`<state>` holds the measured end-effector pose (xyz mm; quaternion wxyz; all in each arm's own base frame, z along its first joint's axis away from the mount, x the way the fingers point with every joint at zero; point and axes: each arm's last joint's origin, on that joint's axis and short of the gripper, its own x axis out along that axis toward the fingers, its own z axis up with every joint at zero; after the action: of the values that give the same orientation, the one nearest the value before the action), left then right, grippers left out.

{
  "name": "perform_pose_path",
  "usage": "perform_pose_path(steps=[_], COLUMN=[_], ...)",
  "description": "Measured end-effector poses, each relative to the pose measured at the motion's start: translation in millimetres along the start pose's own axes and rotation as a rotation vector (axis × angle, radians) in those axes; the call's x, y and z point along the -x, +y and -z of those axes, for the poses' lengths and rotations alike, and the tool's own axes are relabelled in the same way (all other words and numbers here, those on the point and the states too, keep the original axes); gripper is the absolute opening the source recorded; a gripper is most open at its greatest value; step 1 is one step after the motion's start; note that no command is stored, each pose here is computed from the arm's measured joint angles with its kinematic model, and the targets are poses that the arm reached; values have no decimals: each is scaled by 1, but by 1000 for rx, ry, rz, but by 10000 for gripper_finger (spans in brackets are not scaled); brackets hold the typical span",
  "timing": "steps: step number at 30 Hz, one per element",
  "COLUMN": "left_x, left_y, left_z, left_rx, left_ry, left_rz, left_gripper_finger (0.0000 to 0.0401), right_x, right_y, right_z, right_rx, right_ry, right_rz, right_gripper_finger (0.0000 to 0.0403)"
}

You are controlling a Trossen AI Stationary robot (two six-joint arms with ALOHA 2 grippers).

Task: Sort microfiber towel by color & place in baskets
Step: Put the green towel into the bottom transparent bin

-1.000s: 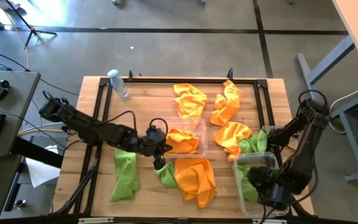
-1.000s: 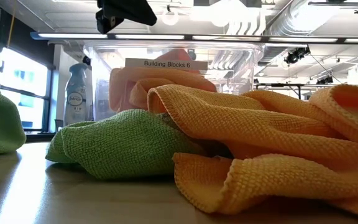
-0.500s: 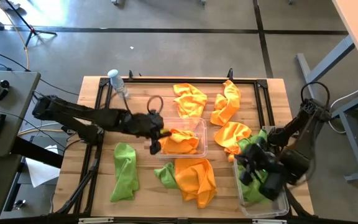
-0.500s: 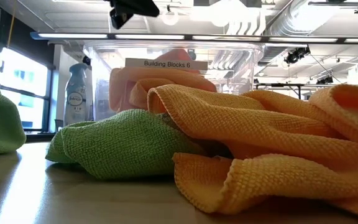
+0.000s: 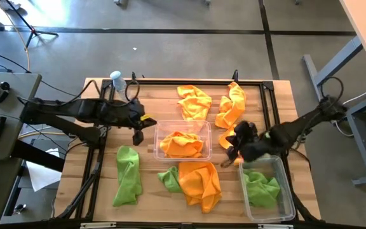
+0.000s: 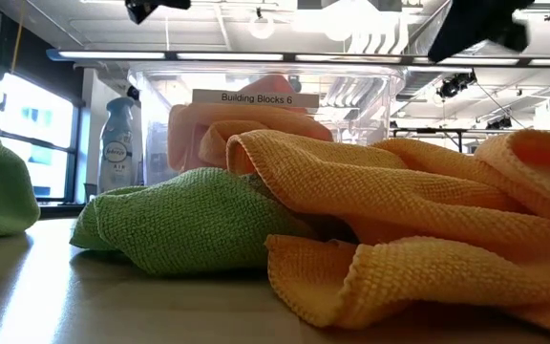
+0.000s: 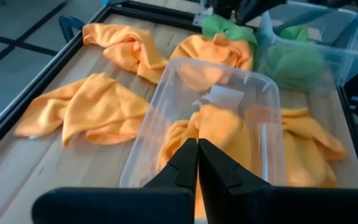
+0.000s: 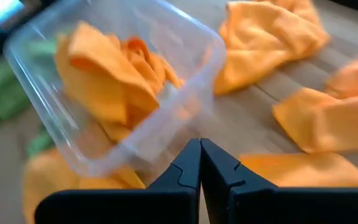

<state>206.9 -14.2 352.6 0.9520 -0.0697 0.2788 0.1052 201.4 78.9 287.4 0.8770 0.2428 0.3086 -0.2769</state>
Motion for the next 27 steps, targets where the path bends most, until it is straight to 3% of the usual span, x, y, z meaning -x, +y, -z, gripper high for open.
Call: perform_pose_path(steps=[6, 13, 20, 27], left_x=[7, 10, 12, 4], left_y=[-2, -14, -33, -60], left_z=[5, 12, 23, 57], left_rx=[19, 110, 287, 507], left_ry=[22, 29, 19, 207], left_rz=[-3, -66, -133, -234], left_gripper_finger=[0, 0, 0, 0], right_x=[-23, -35, -43, -45], right_y=[-32, -68, -85, -87], right_z=[-12, -25, -38, -39], right_rx=[-75, -78, 9, 109], right_ry=[-140, -156, -126, -75], right_rz=[-158, -213, -235, -320], right_gripper_finger=[0, 0, 0, 0])
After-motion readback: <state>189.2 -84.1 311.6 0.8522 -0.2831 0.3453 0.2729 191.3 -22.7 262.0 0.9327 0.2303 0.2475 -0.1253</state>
